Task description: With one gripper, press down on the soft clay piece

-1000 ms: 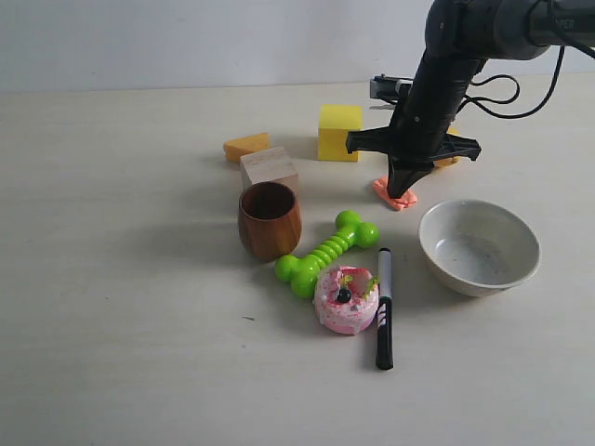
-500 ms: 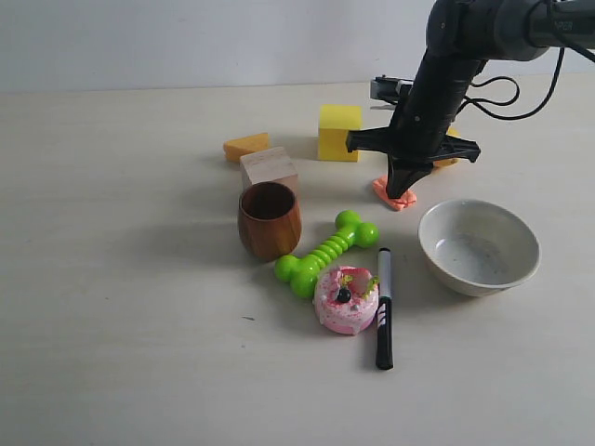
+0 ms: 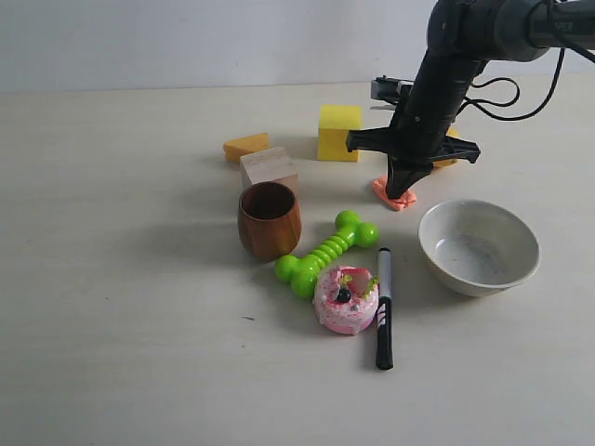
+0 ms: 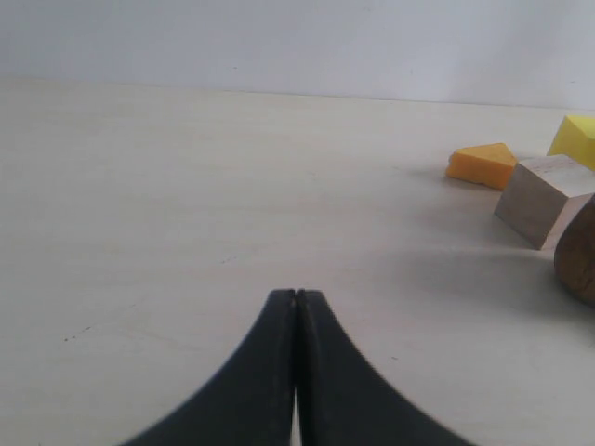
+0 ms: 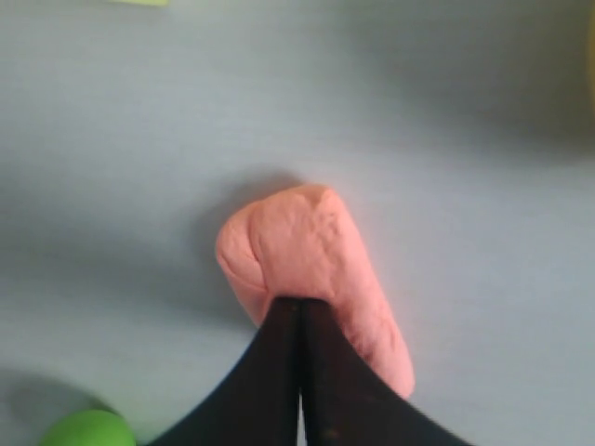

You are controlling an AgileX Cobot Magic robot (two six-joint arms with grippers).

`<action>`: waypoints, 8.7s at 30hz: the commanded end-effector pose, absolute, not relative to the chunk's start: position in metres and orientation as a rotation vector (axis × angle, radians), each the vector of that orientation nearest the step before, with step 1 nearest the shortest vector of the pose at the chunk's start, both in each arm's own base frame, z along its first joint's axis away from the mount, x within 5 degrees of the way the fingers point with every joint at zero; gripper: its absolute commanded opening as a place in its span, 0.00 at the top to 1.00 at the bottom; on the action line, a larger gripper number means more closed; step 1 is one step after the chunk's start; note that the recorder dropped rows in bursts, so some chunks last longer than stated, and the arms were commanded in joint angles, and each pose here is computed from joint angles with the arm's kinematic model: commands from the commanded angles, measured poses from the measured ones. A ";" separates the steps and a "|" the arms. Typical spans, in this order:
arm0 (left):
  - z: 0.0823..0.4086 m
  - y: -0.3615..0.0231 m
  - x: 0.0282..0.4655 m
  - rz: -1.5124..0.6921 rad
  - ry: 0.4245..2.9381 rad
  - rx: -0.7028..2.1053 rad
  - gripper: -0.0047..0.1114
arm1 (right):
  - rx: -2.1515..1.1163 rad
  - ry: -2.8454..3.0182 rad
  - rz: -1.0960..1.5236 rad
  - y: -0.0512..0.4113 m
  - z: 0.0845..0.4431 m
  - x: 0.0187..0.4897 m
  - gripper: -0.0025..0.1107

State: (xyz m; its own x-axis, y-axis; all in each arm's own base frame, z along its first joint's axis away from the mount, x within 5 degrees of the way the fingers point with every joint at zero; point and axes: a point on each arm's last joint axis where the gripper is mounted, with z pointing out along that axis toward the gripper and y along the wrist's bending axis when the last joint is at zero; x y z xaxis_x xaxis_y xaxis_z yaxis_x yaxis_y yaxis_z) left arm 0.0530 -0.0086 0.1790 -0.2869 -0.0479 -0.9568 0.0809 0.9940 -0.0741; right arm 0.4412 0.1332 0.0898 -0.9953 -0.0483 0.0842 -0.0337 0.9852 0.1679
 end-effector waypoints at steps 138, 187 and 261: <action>0.181 -0.008 0.053 -0.122 1.839 0.021 0.96 | 0.343 -3.369 -0.433 0.137 0.214 0.430 0.98; 0.181 -0.008 0.053 -0.122 1.839 0.021 0.96 | -0.475 -4.233 0.126 -0.020 0.381 0.173 0.98; 0.181 -0.008 0.053 -0.120 1.839 0.022 0.96 | -0.199 -4.459 0.125 -0.003 0.183 0.054 0.98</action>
State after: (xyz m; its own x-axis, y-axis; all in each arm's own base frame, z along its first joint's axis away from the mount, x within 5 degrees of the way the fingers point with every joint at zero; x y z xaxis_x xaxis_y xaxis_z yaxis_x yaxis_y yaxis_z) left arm 0.0530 -0.0086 0.1790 -0.2869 -0.0479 -0.9568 0.0809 0.9940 -0.0741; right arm 0.0541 -0.0036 0.1853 -0.2320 0.0412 -0.9718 0.0863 0.9960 0.0216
